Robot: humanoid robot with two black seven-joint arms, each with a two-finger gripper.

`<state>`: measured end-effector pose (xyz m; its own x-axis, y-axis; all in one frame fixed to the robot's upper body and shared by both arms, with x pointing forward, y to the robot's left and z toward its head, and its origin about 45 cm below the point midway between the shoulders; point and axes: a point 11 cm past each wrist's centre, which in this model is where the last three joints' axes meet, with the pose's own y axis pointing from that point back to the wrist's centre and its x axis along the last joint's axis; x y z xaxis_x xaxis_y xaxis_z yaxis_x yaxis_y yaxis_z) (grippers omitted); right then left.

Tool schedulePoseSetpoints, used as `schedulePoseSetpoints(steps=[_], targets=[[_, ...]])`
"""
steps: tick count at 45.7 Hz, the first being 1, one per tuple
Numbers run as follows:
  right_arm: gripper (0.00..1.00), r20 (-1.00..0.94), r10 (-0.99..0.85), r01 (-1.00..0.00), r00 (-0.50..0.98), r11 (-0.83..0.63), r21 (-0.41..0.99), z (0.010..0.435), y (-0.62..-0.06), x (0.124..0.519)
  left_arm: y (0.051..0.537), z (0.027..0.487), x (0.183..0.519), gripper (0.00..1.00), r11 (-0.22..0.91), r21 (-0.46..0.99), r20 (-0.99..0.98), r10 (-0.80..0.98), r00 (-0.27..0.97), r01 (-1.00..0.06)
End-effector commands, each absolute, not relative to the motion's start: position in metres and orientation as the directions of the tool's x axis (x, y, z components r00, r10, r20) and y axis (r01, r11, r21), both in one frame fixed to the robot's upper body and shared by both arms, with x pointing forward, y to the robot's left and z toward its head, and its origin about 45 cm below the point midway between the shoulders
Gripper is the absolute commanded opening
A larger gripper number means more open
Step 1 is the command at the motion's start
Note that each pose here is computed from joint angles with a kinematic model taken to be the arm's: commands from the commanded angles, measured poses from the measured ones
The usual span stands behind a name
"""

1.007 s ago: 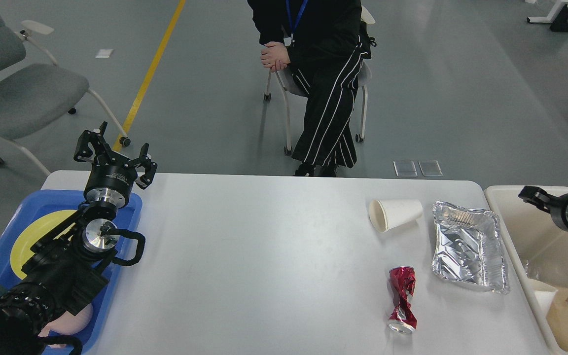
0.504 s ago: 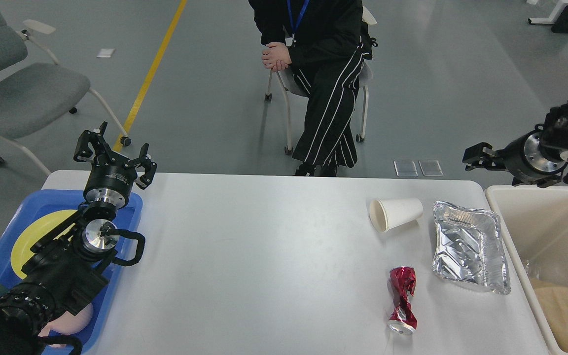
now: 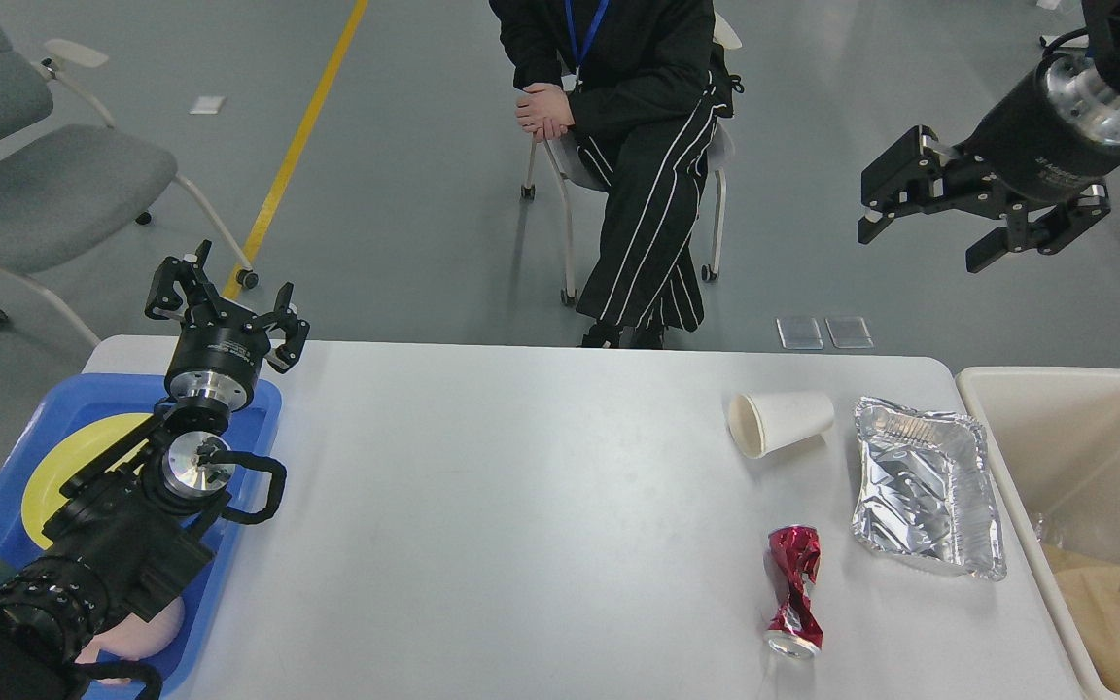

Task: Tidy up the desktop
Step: 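Move the right gripper back to the foil tray edge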

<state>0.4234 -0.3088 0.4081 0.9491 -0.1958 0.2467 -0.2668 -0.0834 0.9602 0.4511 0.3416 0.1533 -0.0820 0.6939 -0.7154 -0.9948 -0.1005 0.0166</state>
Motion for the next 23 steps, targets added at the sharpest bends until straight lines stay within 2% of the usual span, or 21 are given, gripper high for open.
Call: schedulePoseSetpoints(steps=[1, 9, 19, 23], targets=[[1.00, 0.116, -0.268, -0.133, 0.957, -0.048, 0.990, 0.340, -0.346, 0.409, 0.341, 0.153, 0.451, 0.96, -0.100, 0.017, -0.716, 0.694, -0.082, -0.995], [1.00, 0.220, -0.391, -0.202, 0.894, 0.086, 0.976, 0.246, -0.416, 0.400, 0.342, 0.153, 0.451, 0.96, -0.101, 0.016, -0.715, 0.694, -0.082, -0.995], [1.00, 0.459, -0.404, -0.371, 0.791, 0.281, 0.885, 0.167, -0.467, 0.372, 0.342, 0.153, 0.451, 0.96, -0.101, 0.016, -0.715, 0.694, -0.082, -0.995], [1.00, 0.502, -0.393, -0.400, 0.771, 0.316, 0.861, 0.146, -0.473, 0.361, 0.341, 0.153, 0.451, 0.96, -0.100, 0.017, -0.716, 0.694, -0.082, -0.995]])
